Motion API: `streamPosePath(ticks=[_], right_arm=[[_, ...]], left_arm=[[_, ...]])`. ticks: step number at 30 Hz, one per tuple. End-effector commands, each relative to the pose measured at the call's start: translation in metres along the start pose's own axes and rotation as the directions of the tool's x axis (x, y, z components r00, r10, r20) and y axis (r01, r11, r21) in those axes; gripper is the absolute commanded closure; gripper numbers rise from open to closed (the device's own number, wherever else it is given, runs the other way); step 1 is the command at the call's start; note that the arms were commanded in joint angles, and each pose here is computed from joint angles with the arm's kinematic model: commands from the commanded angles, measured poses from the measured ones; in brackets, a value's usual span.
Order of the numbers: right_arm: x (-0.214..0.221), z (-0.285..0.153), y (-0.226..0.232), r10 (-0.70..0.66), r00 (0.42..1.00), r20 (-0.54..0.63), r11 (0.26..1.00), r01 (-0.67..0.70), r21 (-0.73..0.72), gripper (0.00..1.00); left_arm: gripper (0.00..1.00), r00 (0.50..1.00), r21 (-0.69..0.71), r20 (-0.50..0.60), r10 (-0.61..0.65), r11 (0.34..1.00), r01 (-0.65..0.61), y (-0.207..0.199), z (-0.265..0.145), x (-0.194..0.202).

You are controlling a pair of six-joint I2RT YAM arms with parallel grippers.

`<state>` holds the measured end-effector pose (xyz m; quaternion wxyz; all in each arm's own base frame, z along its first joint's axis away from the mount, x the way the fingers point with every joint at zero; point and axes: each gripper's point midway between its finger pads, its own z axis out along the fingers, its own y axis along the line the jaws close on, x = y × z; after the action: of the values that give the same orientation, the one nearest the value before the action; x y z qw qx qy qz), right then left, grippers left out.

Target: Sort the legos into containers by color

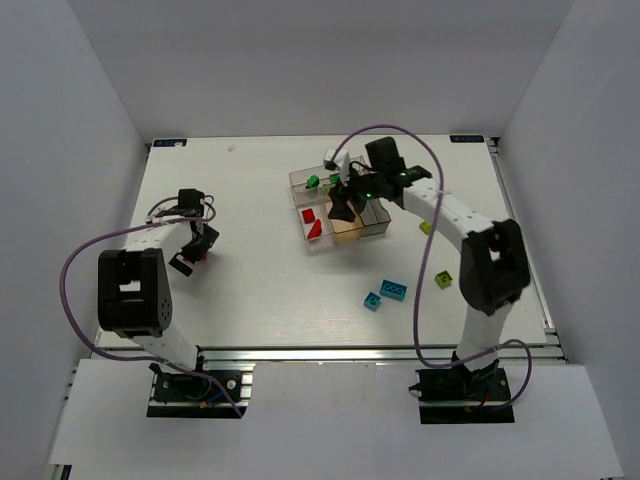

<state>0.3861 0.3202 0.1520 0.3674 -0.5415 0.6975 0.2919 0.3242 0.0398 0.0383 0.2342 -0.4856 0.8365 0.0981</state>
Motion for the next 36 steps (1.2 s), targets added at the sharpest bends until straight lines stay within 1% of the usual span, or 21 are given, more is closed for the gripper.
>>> streamPosePath(ticks=[1,4,7,8,12,14,17,18,21,22,23,24,25,26,28,29,30,32,33,34,36], right_arm=[[-0.035,-0.043,0.012,-0.047,0.988,0.145,0.999,0.044,0.022,0.35],[-0.03,-0.064,0.027,-0.05,0.984,0.171,0.999,0.049,0.012,0.35],[-0.031,-0.087,0.037,-0.062,0.977,0.205,0.998,0.059,0.019,0.35],[-0.022,-0.087,0.045,-0.042,0.979,0.199,0.999,0.043,-0.001,0.36],[-0.007,-0.105,0.055,-0.014,0.977,0.211,1.0,0.014,0.003,0.38],[0.003,-0.107,0.06,0.006,0.979,0.204,1.0,-0.005,-0.005,0.4],[0.011,-0.114,0.06,0.018,0.981,0.194,1.0,-0.019,0.004,0.42],[0.013,-0.118,0.059,0.022,0.981,0.194,1.0,-0.025,0.014,0.43],[0.017,-0.131,0.055,0.079,0.977,0.196,0.995,-0.089,0.039,0.51],[0.018,-0.133,0.054,0.102,0.975,0.198,0.992,-0.114,0.052,0.55],[0.019,-0.135,0.054,0.134,0.971,0.2,0.987,-0.148,0.056,0.64],[0.023,-0.142,0.052,0.15,0.967,0.206,0.983,-0.168,0.076,0.69],[0.026,-0.143,0.05,0.162,0.965,0.205,0.979,-0.184,0.092,0.74],[0.028,-0.146,0.048,0.177,0.961,0.211,0.973,-0.203,0.112,0.82],[0.037,-0.149,0.046,0.196,0.959,0.207,0.965,-0.227,0.135,0.9],[0.039,-0.151,0.046,0.208,0.957,0.203,0.959,-0.24,0.148,0.96],[0.044,-0.152,0.044,0.242,0.95,0.196,0.948,-0.274,0.159,0.96],[0.052,-0.154,0.04,0.269,0.946,0.18,0.936,-0.301,0.183,0.95],[0.057,-0.155,0.042,0.292,0.942,0.167,0.928,-0.321,0.188,0.94],[0.064,-0.156,0.039,0.307,0.939,0.156,0.92,-0.334,0.203,0.92],[0.071,-0.159,0.038,0.309,0.94,0.142,0.915,-0.335,0.224,0.82]], left_arm=[[0.03,0.998,0.057,-0.007,-0.067,0.996,0.068,-0.025,0.003,-0.016],[0.05,0.995,0.051,-0.019,-0.096,0.994,0.097,-0.032,0.012,-0.023],[0.13,0.994,0.053,-0.02,-0.107,0.993,0.108,-0.036,0.015,-0.027],[0.23,0.994,0.055,-0.018,-0.107,0.993,0.108,-0.037,0.016,-0.028],[0.47,0.993,0.051,-0.027,-0.111,0.992,0.113,-0.033,0.019,-0.027],[0.5,0.993,0.045,-0.033,-0.114,0.992,0.115,-0.026,0.021,-0.024],[0.64,0.994,0.061,-0.045,-0.097,0.993,0.1,-0.023,0.02,-0.017],[0.73,0.995,0.082,-0.042,-0.091,0.992,0.094,-0.024,0.016,-0.019],[0.85,0.999,0.205,-0.049,0.011,0.979,0.0,-0.045,-0.003,-0.011],[0.93,0.999,0.286,-0.035,0.013,0.958,-0.003,-0.056,-0.014,-0.016],[0.95,0.995,0.384,-0.072,0.064,0.923,-0.032,-0.07,-0.027,-0.005],[0.96,0.991,0.441,-0.086,0.101,0.896,-0.053,-0.073,-0.034,0.007],[0.97,0.988,0.584,-0.081,0.133,0.809,-0.061,-0.093,-0.058,0.008],[0.97,0.984,0.648,-0.075,0.162,0.758,-0.076,-0.104,-0.071,0.014],[0.98,0.974,0.752,-0.052,0.222,0.65,-0.108,-0.124,-0.094,0.025],[0.98,0.957,0.817,-0.071,0.281,0.567,-0.106,-0.134,-0.112,0.037],[0.98,0.947,0.854,-0.058,0.315,0.507,-0.116,-0.147,-0.126,0.046],[1.0,0.915,0.898,-0.058,0.4,0.421,-0.127,-0.161,-0.141,0.066],[1.0,0.906,0.907,-0.047,0.42,0.398,-0.137,-0.167,-0.147,0.072],[1.0,0.89,0.927,-0.009,0.456,0.338,-0.164,-0.179,-0.163,0.082],[1.0,0.869,0.932,-0.001,0.494,0.315,-0.178,-0.189,-0.168,0.096]])
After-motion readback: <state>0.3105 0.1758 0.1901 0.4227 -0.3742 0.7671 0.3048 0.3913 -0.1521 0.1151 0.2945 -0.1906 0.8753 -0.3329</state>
